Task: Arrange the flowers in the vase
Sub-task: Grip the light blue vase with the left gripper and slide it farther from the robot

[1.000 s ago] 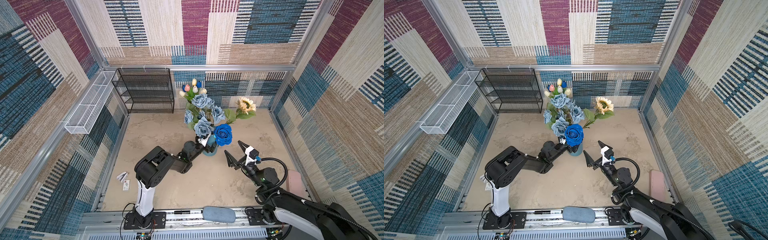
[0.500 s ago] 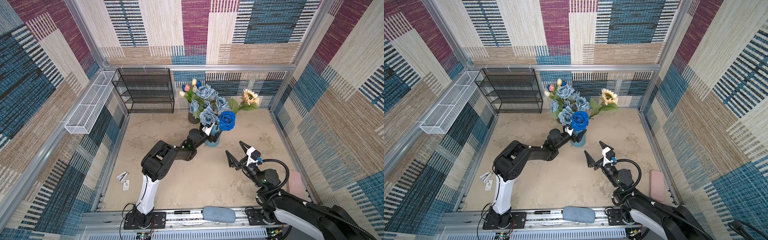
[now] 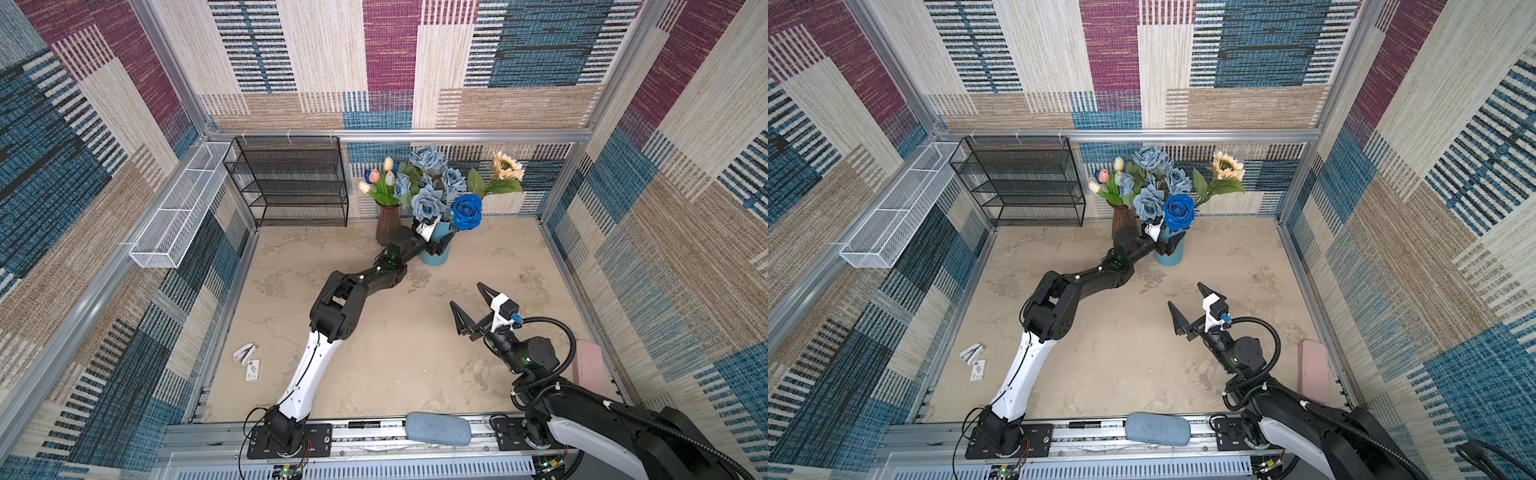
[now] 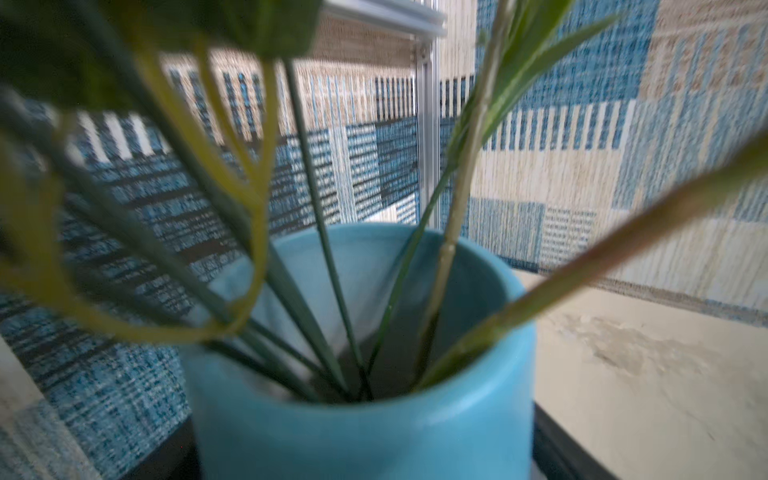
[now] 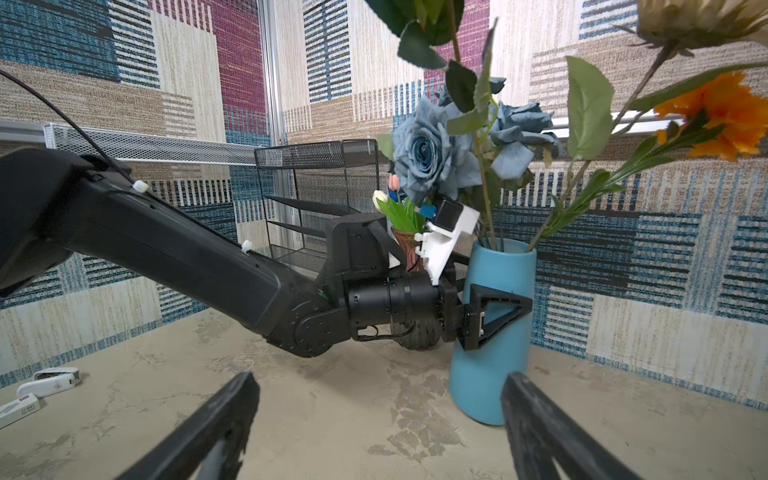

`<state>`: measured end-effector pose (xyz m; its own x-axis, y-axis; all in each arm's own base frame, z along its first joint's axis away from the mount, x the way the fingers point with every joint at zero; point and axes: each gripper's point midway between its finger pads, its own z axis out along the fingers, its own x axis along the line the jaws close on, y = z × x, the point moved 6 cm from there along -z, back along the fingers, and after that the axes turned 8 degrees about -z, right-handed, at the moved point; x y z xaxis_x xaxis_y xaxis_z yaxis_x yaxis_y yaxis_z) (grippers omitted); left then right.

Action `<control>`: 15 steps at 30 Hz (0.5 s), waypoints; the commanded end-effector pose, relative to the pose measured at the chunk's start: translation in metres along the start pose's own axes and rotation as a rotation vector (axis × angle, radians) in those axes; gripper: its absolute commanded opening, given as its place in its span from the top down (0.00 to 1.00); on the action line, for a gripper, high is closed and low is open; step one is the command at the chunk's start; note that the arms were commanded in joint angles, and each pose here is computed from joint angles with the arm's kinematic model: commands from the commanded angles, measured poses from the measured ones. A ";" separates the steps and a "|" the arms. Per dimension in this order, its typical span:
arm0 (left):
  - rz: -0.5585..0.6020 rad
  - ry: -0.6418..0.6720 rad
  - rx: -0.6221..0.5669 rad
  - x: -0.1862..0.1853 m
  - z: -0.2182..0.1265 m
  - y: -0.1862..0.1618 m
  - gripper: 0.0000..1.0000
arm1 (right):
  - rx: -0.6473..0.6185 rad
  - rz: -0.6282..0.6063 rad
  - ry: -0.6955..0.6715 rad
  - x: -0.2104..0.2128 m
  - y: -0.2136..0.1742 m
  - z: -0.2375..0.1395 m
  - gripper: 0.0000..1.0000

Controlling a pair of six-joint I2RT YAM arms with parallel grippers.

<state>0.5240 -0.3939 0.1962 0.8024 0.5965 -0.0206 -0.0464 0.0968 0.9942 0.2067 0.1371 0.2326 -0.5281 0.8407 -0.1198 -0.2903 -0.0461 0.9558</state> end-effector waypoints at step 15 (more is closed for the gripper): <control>0.016 -0.001 -0.023 0.044 0.037 -0.002 0.59 | -0.016 -0.002 -0.004 0.000 0.003 0.001 0.05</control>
<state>0.5734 -0.4084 0.1905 0.8206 0.5708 -0.0260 -0.0359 0.0969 0.9946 0.2074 0.1376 0.2310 -0.5291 0.8400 -0.1200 -0.2849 -0.0426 0.9576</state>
